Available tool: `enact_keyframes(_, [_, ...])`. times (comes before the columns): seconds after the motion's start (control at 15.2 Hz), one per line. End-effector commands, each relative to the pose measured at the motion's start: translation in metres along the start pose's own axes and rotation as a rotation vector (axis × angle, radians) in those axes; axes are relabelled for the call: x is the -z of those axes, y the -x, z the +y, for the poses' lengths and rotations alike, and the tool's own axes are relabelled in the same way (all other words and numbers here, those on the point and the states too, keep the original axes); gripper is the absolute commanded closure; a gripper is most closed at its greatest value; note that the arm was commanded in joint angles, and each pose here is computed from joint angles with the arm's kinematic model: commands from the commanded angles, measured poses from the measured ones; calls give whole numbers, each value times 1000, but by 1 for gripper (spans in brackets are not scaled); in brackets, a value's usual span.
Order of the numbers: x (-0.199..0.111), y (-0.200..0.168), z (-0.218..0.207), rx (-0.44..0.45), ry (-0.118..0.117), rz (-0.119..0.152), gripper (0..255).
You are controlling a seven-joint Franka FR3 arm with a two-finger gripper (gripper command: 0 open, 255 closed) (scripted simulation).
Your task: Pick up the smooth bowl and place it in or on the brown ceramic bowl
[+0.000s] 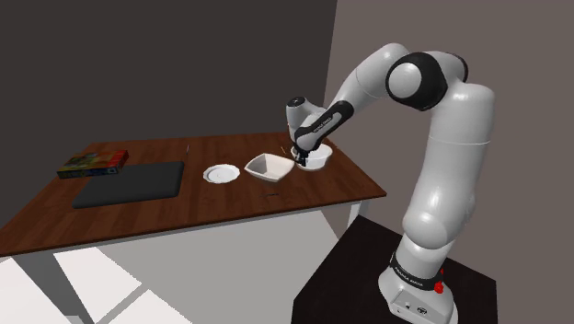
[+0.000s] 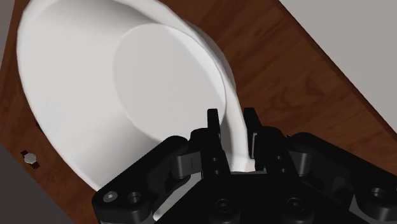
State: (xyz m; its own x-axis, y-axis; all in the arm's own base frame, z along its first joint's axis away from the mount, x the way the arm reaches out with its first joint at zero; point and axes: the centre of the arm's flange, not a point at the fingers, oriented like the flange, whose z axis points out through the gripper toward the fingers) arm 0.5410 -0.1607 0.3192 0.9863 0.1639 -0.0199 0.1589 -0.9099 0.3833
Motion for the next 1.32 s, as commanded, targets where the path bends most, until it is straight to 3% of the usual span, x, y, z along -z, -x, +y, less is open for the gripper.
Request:
enact_keyframes(0.0, [9, 1, 3, 0, 0, 1, 255])
enact_keyframes(1.12, [39, -225, -15, 0, 0, 1, 255])
enact_keyframes(1.25, [30, -225, -19, 0, 0, 1, 255])
